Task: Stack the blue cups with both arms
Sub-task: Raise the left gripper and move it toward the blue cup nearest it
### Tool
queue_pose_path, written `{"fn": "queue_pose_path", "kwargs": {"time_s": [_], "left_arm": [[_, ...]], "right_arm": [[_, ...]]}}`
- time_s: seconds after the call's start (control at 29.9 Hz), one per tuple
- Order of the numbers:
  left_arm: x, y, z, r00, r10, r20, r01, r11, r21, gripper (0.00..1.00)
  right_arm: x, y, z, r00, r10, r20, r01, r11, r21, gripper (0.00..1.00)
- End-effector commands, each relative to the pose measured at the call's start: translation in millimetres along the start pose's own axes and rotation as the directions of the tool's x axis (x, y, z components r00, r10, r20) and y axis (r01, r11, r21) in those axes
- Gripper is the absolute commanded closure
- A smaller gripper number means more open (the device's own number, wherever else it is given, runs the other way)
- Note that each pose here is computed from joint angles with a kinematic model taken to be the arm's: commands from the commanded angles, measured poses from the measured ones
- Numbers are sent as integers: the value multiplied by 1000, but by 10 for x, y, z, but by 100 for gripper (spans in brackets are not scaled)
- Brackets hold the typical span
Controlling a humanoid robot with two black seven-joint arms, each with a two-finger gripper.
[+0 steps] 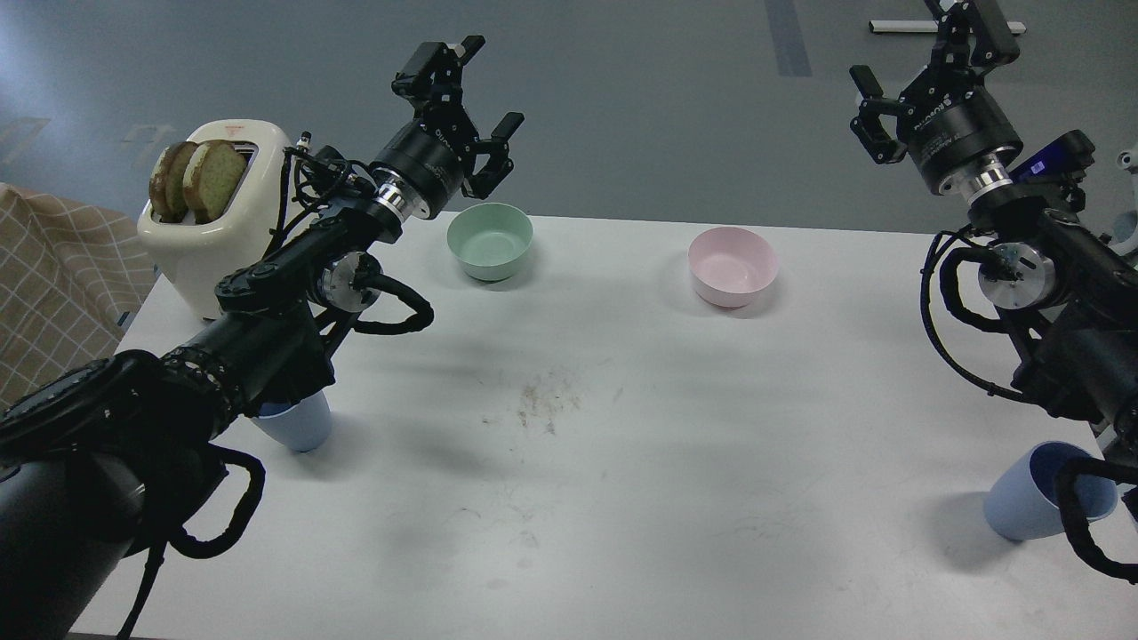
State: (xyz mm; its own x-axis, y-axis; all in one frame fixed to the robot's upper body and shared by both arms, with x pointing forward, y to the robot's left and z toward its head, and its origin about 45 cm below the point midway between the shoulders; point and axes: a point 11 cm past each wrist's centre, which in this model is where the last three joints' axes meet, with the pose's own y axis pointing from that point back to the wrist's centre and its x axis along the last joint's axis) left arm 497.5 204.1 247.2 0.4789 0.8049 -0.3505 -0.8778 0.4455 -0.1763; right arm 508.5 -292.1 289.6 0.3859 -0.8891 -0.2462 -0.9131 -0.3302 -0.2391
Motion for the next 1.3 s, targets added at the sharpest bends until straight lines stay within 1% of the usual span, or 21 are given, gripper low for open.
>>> {"fn": "queue_pose_path", "kwargs": {"time_s": [0.0, 0.23, 0.54, 0.97, 1.1, 1.2, 1.27], "left_arm": [[-13, -7, 20, 1000, -5, -6, 5, 1000, -8, 2], [-69, -63, 128, 1000, -27, -8, 27, 999, -31, 2], [-124, -83, 102, 999, -37, -17, 36, 999, -33, 2], [-153, -99, 113, 999, -48, -18, 47, 998, -34, 2], [-197, -109, 155, 997, -75, -2, 75, 997, -32, 2], [-185, -122, 306, 995, -95, 30, 96, 995, -40, 2], [-212, -127, 481, 985, -141, 96, 145, 989, -32, 2]], "right_arm": [[-28, -17, -10, 1000, -6, 7, 6, 1000, 7, 0], [-64, -63, -62, 1000, -15, 8, 15, 1000, 19, 0], [-142, -102, -39, 999, -28, 20, 28, 999, 21, 0], [-149, -108, -46, 999, -30, 20, 30, 999, 23, 0], [-152, -113, -52, 999, -31, 19, 31, 999, 24, 0], [-170, -144, -94, 999, -37, 14, 37, 999, 30, 0], [-174, -149, -98, 999, -38, 12, 38, 999, 31, 0]]}}
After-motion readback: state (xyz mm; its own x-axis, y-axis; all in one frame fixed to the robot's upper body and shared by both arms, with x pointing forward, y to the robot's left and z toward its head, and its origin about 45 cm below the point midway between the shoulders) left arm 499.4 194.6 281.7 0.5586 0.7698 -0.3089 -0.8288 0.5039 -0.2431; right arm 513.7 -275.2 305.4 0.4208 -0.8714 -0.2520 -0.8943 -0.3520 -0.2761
